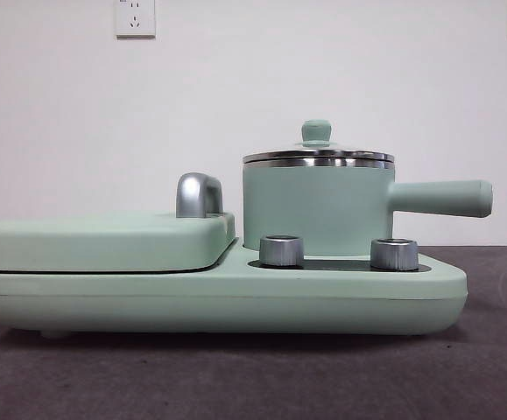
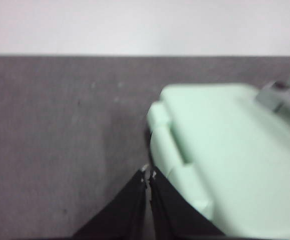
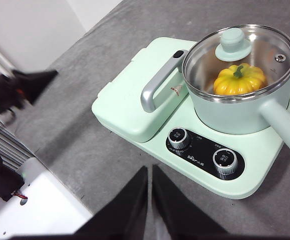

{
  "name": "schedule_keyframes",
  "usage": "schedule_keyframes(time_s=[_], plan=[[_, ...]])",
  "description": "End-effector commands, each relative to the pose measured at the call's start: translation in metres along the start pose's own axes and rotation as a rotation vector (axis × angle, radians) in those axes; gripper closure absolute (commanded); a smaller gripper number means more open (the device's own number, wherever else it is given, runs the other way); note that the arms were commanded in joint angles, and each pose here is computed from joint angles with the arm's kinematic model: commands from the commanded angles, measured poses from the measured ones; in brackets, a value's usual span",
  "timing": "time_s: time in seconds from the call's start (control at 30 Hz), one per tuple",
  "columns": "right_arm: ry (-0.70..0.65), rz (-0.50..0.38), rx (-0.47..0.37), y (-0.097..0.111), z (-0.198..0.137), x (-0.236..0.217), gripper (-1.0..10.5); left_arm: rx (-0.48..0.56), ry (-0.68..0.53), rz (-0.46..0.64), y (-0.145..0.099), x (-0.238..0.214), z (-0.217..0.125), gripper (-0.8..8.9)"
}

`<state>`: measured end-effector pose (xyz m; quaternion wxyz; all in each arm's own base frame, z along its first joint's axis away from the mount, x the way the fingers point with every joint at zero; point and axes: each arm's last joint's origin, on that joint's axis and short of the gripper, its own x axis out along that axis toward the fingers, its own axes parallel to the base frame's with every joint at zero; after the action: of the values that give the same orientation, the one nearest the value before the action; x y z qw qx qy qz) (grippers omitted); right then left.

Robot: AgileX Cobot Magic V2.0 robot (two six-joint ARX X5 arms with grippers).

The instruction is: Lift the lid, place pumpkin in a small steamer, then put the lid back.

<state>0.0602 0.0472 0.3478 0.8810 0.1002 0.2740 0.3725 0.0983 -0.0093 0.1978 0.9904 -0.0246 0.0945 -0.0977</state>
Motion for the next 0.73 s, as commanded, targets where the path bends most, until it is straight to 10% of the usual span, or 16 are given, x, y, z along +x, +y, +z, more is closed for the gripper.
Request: schedule_keyframes(time_s=[0.03,0.73], plan=[[-0.012,0.009,-0.018,0.001,0.002,-0.001,9.4,-0.040,-0.039,0.040,0.003,0.004,-0.016,7.94],[-0.012,0.009,-0.018,0.001,0.002,-0.001,9.4,-0.017,-0.019,0.160,0.013,0.004,-0.047,7.94]])
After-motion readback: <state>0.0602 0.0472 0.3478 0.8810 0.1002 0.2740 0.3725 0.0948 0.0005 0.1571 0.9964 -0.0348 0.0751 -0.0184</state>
